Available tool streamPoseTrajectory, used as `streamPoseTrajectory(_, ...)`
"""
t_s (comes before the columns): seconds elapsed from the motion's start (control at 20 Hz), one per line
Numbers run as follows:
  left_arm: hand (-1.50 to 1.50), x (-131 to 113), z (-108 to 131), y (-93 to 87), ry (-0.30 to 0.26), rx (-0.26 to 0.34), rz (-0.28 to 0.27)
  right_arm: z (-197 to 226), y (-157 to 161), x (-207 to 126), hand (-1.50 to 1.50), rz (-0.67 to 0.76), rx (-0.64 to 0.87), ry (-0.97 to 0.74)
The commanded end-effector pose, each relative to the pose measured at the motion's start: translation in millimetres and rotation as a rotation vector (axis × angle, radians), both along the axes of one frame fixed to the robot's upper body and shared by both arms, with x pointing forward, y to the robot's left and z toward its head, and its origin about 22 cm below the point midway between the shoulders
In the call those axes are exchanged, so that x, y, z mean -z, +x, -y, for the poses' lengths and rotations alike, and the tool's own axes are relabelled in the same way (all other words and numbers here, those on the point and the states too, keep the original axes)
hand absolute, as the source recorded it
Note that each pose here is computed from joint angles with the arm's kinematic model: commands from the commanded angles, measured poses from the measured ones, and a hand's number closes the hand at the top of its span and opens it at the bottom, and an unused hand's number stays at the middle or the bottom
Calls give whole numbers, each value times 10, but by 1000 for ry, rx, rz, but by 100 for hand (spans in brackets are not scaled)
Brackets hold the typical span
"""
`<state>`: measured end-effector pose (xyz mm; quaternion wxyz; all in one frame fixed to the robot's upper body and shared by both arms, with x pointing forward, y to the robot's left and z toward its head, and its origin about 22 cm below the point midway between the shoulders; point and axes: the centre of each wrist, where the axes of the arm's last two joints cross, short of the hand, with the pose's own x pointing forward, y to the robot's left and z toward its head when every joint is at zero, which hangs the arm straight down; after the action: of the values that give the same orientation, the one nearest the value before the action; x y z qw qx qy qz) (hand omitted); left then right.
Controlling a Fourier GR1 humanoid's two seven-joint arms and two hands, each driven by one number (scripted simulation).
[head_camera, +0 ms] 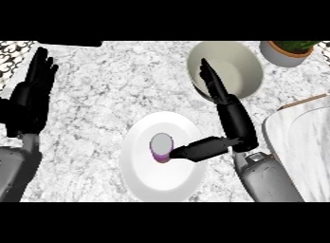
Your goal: Pick the can from the plate and place it in the bowl
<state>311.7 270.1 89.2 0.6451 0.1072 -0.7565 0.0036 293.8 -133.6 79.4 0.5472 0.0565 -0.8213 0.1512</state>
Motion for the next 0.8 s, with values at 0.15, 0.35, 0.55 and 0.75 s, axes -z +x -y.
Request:
streamPoseTrajectory(0.15,0,-78,-263,-59,-10,36,28,-933,-471,116,-150,216,112,-180)
streamPoseTrajectory(0.35,0,2,-468,-76,3,-18,26,-1193,-719,69,-150,226,142,-333)
streamPoseTrajectory(0.55,0,9,-537,-123,-1,-41,35,-1265,-692,-107,-150,154,236,-521)
streamPoseTrajectory(0.75,0,87,-576,-172,1,-43,42,-1319,-778,-372,-150,39,261,-731)
